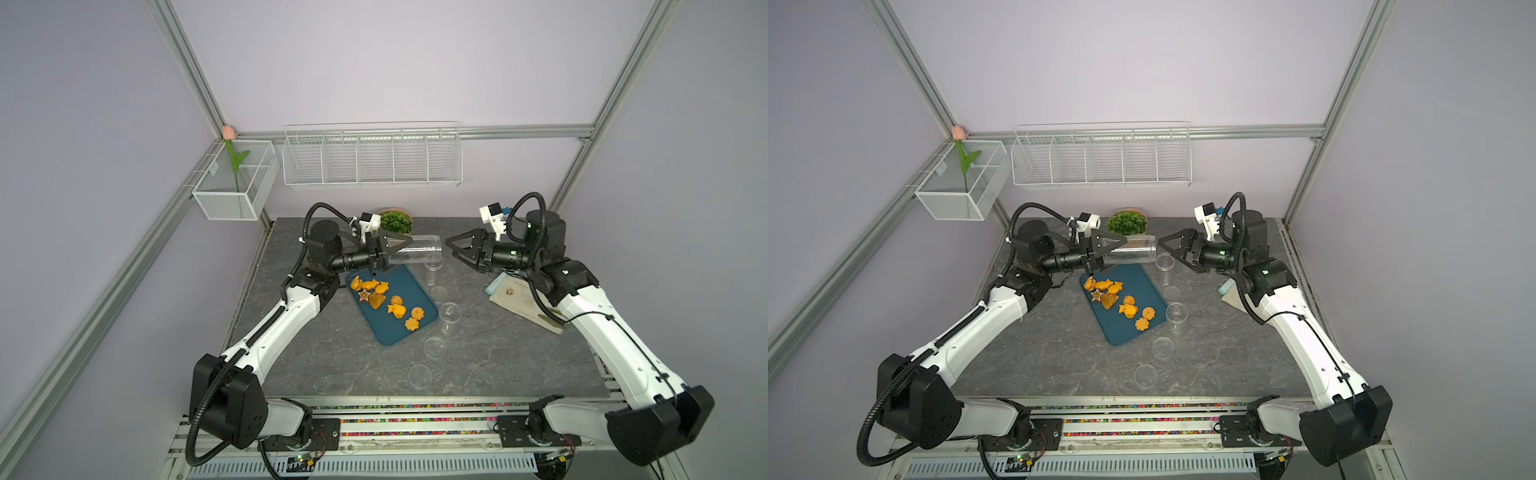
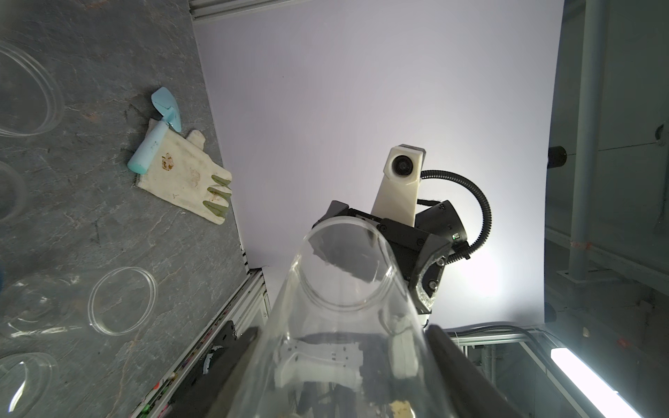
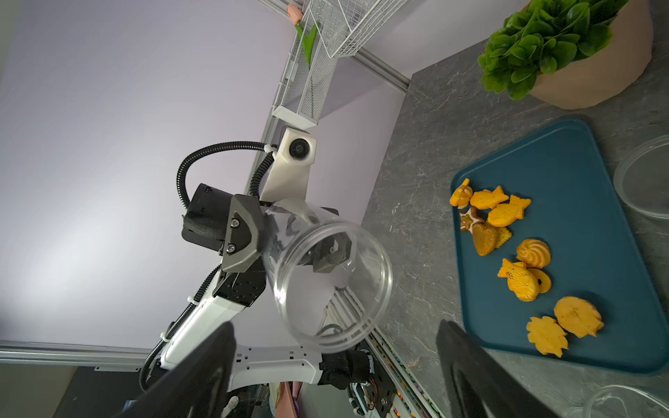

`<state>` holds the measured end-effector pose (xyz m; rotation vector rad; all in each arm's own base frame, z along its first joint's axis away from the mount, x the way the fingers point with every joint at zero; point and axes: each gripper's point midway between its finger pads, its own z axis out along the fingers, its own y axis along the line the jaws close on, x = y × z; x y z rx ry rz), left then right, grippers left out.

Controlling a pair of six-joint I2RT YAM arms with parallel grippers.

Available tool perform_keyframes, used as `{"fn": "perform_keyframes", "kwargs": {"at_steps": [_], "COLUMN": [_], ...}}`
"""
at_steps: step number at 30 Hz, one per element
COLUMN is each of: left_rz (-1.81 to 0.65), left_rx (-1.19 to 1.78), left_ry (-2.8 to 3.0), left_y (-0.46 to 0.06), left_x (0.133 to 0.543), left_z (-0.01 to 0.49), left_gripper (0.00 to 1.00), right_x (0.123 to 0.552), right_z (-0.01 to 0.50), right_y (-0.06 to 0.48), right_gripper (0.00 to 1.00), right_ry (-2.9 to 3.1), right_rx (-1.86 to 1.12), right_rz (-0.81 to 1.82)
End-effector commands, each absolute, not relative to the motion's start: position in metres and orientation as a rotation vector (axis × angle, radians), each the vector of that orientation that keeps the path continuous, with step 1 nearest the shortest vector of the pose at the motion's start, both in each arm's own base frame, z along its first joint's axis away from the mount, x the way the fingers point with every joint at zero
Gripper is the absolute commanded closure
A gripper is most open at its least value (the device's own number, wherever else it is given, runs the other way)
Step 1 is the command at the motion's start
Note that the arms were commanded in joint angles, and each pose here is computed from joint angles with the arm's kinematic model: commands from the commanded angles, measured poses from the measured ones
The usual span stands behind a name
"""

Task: Pour the cookies out of the jar
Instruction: Place the jar at the center of the board.

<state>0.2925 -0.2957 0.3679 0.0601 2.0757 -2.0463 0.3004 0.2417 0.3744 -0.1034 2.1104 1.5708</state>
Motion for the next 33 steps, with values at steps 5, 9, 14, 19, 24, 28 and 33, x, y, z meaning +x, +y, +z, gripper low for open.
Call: {"fn": "perform_keyframes", "kwargs": {"at_steps": [5,9,14,19,24,28,33], "left_rz": [-2.090,-2.105,-2.121,-2.131,-2.135,-2.139,-2.142], "left_rx": [0.123,0.124,0.138,0.161,0.173,0.180,0.188], "left_ry": [2.036,2.023,2.005,2.004,1.999,2.001,2.000], "left_y": [-0.300,-0.301,-0.303,-0.306,-0.308,-0.310,-0.311], "left_x": [0.286,0.286,0.285,0.281,0.279,0.278,0.276], "left_z": [0.383,0.385,0.390,0.393,0.394,0.394,0.395], "left_gripper": [0.30,0.30,0.30,0.30,0.30,0.30,0.30], "right_x": [0.294,0.291,0.293,0.287,0.278,0.277,0.277], "right_z": [0.396,0.394,0.388,0.391,0.393,0.396,0.400], "right_y": [0.253,0.261,0.261,0.272,0.286,0.288,0.288], "right_gripper": [0.11,0.11,0.11,0.11,0.08,0.05,0.03], "right_ry": [2.030,2.048,2.068,2.066,2.070,2.062,2.055], "right_rx": [-0.155,-0.183,-0.164,-0.222,-0.290,-0.301,-0.306], "right_rz": [1.717,1.759,1.750,1.803,1.899,1.900,1.910]}}
